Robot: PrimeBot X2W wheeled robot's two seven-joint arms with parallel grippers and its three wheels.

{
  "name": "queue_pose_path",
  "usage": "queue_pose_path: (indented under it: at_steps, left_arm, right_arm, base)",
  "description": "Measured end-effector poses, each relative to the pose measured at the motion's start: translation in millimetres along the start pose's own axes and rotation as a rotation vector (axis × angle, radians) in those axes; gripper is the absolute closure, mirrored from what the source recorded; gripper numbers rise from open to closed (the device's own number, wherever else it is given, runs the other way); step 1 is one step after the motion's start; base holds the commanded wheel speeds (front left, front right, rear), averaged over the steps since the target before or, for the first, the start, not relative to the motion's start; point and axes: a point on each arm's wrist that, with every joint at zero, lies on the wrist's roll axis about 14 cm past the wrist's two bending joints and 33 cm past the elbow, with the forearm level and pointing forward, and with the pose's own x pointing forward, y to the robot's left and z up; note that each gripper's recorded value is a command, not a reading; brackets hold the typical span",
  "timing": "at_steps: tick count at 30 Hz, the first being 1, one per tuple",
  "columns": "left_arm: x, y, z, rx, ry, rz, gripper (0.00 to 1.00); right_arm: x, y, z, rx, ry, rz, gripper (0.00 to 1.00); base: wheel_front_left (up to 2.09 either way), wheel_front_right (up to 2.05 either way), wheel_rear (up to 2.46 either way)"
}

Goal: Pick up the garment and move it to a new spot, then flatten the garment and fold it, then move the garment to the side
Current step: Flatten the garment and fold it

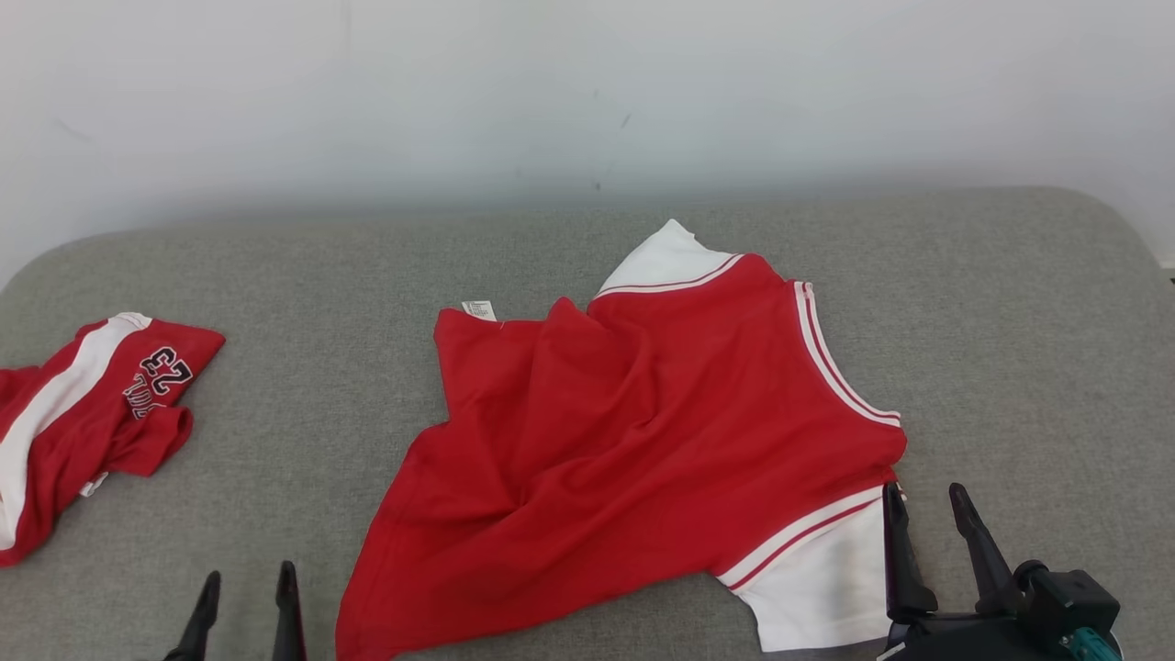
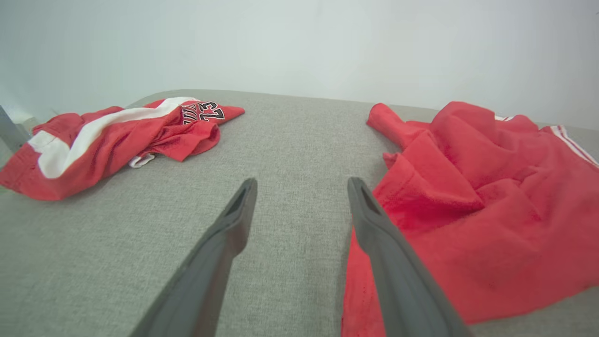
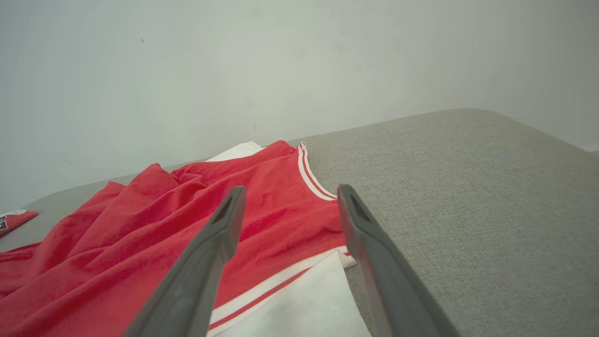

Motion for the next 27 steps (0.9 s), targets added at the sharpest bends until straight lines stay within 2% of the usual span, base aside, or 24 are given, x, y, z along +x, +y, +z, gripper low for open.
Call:
queue_pose_path:
  at_steps: [9, 27]
  left_arm:
    - [-7.9, 14.9, 24.2, 0.008, -0.095, 0.080, 0.00]
    - [-21.1, 12.1, 24.7, 0.051, -0.109, 0.066, 0.00]
  right_arm:
    - [-6.9, -5.2, 5.9, -0.002, -0.017, -0.016, 0.00]
    - [-33.9, -15.8, 3.2, -0.033, -0.006, -0.046, 0.00]
  base:
    - [0.00, 0.00, 0.00]
    - [0.00, 0.00, 0.00]
